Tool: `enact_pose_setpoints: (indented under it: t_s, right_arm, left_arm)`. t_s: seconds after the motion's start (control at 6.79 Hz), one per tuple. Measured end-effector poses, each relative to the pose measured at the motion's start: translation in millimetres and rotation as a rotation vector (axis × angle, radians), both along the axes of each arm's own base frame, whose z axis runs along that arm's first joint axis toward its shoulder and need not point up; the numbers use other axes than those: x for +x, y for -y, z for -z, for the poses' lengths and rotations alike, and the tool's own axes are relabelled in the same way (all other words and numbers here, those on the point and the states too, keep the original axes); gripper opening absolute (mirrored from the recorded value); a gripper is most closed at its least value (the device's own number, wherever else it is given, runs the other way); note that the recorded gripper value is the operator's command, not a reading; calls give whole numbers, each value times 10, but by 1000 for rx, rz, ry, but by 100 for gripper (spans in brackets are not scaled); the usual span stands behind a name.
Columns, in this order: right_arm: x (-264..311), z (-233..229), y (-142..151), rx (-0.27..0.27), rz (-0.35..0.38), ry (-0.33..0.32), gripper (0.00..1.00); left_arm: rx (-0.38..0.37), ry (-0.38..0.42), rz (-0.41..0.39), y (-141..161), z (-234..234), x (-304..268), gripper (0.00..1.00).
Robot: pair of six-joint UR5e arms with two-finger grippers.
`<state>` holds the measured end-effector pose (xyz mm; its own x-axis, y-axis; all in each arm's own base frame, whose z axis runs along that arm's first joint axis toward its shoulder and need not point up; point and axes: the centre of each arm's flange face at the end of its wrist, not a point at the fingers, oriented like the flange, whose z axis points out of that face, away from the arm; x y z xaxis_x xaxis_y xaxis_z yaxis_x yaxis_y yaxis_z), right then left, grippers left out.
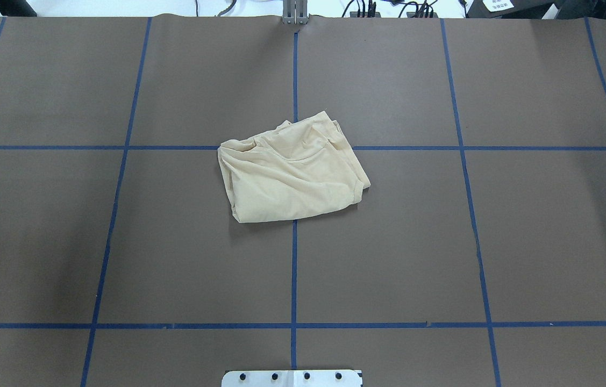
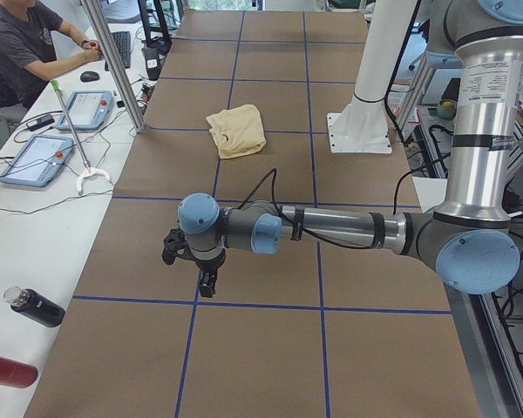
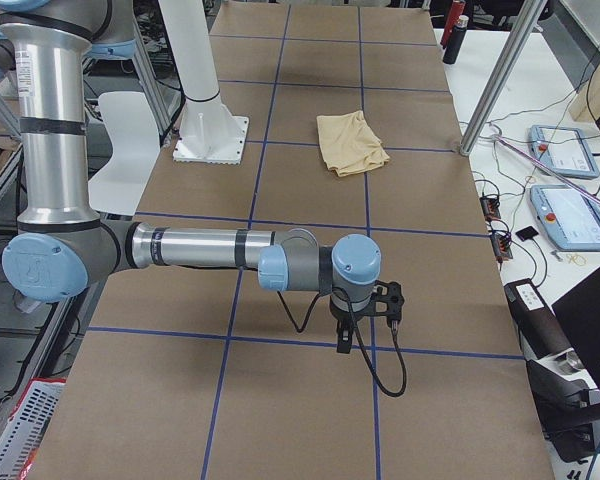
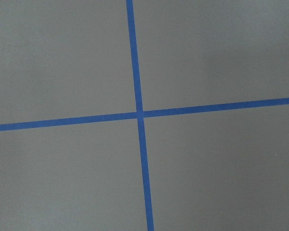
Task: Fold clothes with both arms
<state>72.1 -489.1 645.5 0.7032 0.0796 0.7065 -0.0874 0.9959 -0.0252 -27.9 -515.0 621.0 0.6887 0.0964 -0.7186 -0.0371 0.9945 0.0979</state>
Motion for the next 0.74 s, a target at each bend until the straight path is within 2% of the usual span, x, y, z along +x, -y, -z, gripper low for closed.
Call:
enact_pose_setpoints:
  t_s: [0.74]
  right_arm:
    - [-2, -65, -6, -10, 2, 0, 100]
  left_arm:
    - [4, -2, 0, 7, 15, 0, 100]
